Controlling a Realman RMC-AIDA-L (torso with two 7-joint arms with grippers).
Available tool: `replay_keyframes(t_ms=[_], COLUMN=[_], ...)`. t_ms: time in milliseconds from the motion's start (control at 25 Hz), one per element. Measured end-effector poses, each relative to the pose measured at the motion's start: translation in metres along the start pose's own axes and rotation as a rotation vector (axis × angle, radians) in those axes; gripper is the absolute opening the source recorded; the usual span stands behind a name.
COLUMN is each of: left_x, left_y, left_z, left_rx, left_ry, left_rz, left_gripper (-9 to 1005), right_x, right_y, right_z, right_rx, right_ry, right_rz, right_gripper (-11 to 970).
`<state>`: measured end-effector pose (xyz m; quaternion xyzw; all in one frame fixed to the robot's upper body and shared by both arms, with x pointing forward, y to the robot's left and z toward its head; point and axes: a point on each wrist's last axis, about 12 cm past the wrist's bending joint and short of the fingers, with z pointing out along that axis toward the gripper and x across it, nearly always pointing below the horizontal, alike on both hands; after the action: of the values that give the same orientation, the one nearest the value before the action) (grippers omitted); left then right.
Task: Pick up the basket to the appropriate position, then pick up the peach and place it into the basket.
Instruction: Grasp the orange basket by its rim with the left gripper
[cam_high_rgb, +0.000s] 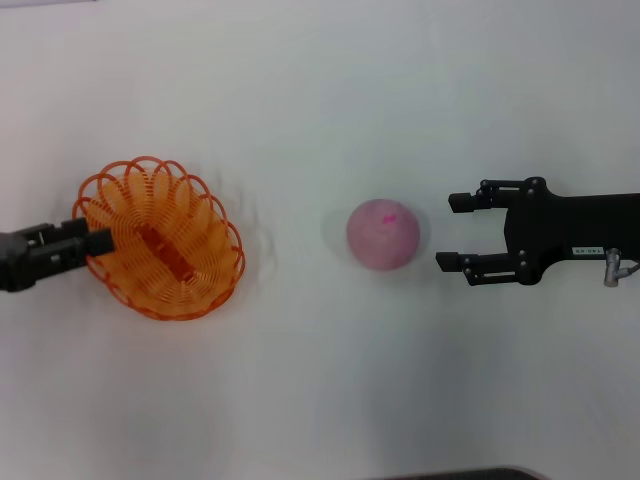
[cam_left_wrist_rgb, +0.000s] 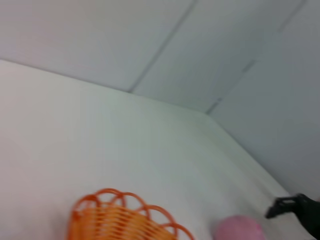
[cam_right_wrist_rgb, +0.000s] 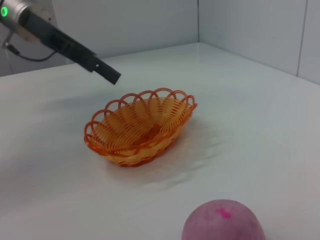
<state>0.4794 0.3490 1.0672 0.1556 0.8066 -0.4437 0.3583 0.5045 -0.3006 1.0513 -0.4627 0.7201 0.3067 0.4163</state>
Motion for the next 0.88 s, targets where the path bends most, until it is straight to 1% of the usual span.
replay_keyframes(t_ms=[240,440,560,720,880], left_x=[-0.026,-0.052,-0.067,-0.084,-0.099], left_y=[0.006,0.002,0.0,-0.003,-0.007], left_z=[-0.004,-0.001,0.006,0.022,0.036], left_rx=[-0.068,-0.111,-0.152,-0.2,-0.231], left_ry=[0.019,0.077,0.132,0.216,0.265], left_rz=[-0.019,0.038,0.072,0.144,0.212], left_gripper=[669,668,668,668,668], right_x=[0.0,-0.002,-0.002,-0.002,-0.002], right_y=[0.0,-0.001,-0.001,-0.002,-0.001], right_z=[0.0,0.001,0.001,0.001,0.001], right_rx=[0.0,0.0,-0.001,-0.001,-0.003], right_ry=[0.0,-0.001,-0.001,-0.001,-0.002], right_rz=[-0.001,-0.005,-0.005,-0.005,-0.003], right_gripper=[795,795,795,795,795])
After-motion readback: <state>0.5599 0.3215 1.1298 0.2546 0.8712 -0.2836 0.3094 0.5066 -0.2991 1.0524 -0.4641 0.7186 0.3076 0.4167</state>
